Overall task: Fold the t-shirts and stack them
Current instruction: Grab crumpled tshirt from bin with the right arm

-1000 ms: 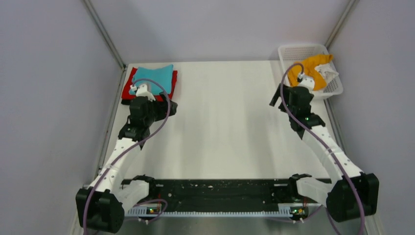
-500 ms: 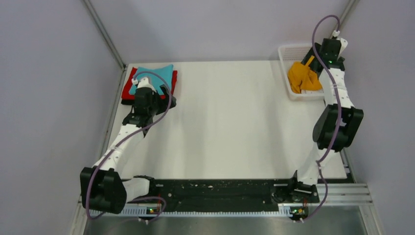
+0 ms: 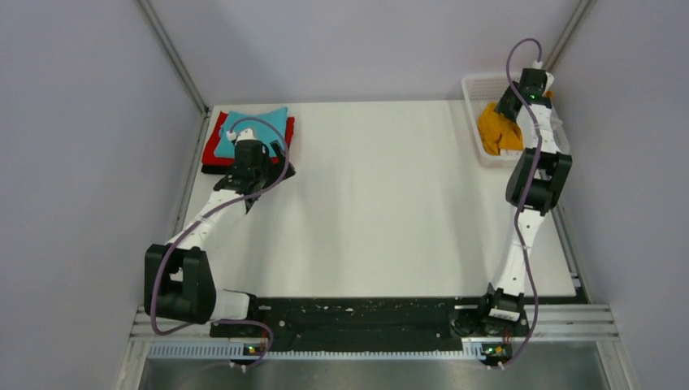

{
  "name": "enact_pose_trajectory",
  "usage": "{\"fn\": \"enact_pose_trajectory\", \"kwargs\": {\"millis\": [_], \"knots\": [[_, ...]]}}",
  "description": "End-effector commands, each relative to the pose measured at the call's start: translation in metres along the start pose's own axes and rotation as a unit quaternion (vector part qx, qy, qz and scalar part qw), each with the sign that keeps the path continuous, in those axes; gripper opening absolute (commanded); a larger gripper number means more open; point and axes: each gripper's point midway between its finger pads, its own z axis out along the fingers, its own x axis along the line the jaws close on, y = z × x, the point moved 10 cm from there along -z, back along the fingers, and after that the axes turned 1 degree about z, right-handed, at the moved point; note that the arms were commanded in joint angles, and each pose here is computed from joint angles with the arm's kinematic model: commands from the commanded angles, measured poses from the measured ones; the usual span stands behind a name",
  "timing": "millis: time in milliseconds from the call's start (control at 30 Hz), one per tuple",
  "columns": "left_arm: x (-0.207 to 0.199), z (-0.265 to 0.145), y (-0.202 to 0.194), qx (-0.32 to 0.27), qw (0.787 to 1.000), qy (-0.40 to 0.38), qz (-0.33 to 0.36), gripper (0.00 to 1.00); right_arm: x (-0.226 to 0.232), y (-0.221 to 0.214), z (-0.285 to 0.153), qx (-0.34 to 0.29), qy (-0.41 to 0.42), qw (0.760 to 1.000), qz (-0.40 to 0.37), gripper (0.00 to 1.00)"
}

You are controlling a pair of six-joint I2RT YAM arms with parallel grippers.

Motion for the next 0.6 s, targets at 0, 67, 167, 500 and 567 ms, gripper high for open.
{"fn": "enact_pose_trajectory", "kwargs": {"millis": [0, 67, 167, 500, 567], "knots": [[-0.01, 0.004, 0.015, -0.009, 1.0, 0.002, -0.016, 0.99, 0.008, 0.008, 0.019, -0.034, 0.011, 0.999, -0.003, 0.68], [-0.012, 0.005, 0.015, 0.001, 1.0, -0.002, -0.019, 0.99, 0.01, 0.005, 0.031, -0.042, 0.026, 0.999, -0.002, 0.62], [-0.013, 0.006, 0.014, 0.006, 1.0, -0.005, -0.021, 0.99, 0.017, 0.005, 0.039, -0.055, 0.062, 0.997, -0.001, 0.35], [-0.014, -0.017, 0.02, -0.03, 0.999, -0.037, -0.009, 0.99, 0.036, 0.08, -0.047, -0.151, 0.141, 0.978, 0.012, 0.0], [-0.016, -0.022, 0.022, -0.037, 0.998, -0.049, -0.004, 0.99, 0.038, 0.099, -0.084, -0.175, 0.165, 0.97, 0.012, 0.0]]}}
